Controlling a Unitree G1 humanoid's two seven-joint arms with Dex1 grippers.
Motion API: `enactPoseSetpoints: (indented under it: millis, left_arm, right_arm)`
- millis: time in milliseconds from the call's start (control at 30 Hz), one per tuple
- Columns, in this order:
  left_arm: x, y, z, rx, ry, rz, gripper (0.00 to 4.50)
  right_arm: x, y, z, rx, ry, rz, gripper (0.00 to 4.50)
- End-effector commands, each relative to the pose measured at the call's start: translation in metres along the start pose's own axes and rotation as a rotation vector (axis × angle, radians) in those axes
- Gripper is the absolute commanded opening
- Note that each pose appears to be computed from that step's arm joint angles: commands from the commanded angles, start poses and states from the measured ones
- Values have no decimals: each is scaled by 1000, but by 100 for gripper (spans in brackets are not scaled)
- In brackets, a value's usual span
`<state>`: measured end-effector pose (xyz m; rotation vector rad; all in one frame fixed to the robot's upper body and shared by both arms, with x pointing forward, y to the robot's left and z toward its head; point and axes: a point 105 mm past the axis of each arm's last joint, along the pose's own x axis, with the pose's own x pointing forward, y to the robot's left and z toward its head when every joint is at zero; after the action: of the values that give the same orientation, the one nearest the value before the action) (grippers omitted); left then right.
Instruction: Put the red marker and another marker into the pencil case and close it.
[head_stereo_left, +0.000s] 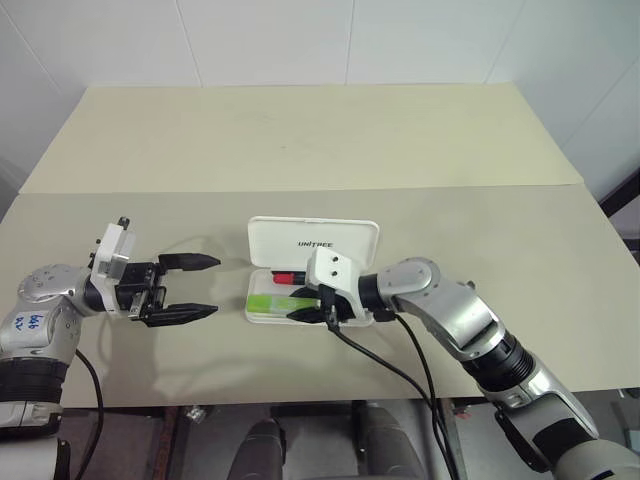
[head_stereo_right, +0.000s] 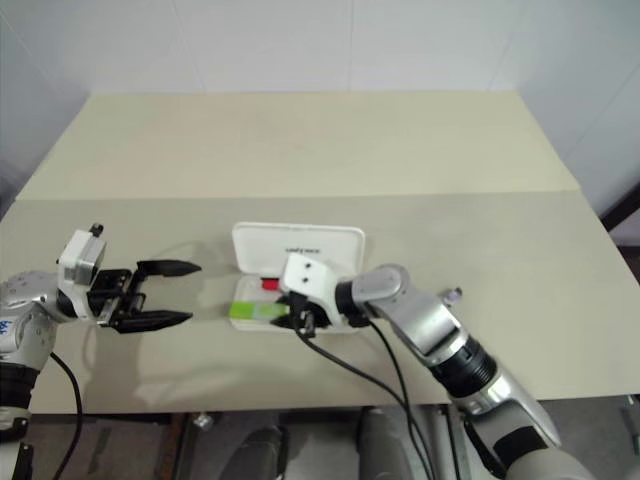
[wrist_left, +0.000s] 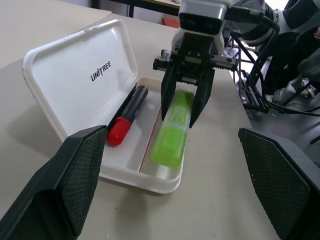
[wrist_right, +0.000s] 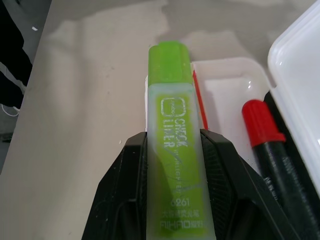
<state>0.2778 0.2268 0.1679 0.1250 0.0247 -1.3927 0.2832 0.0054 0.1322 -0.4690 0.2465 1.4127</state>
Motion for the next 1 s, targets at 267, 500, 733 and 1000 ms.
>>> enactPoseSetpoints:
  millis: [267, 500, 733, 1000]
  left_arm:
    - [1, -5, 9, 51, -2, -73, 450]
    - [3, -3, 8, 55, -5, -74, 450]
    - [6, -3, 9, 59, -14, -81, 450]
    - [9, -4, 8, 60, -27, -91, 450]
  right_arm:
    - [-2, 3, 0, -6, -9, 3, 413]
    - [-8, 1, 2, -13, -14, -15, 447]
    - [-45, 11, 6, -2, -53, -21, 447]
    - [-118, 11, -15, 72, 37, -145, 447]
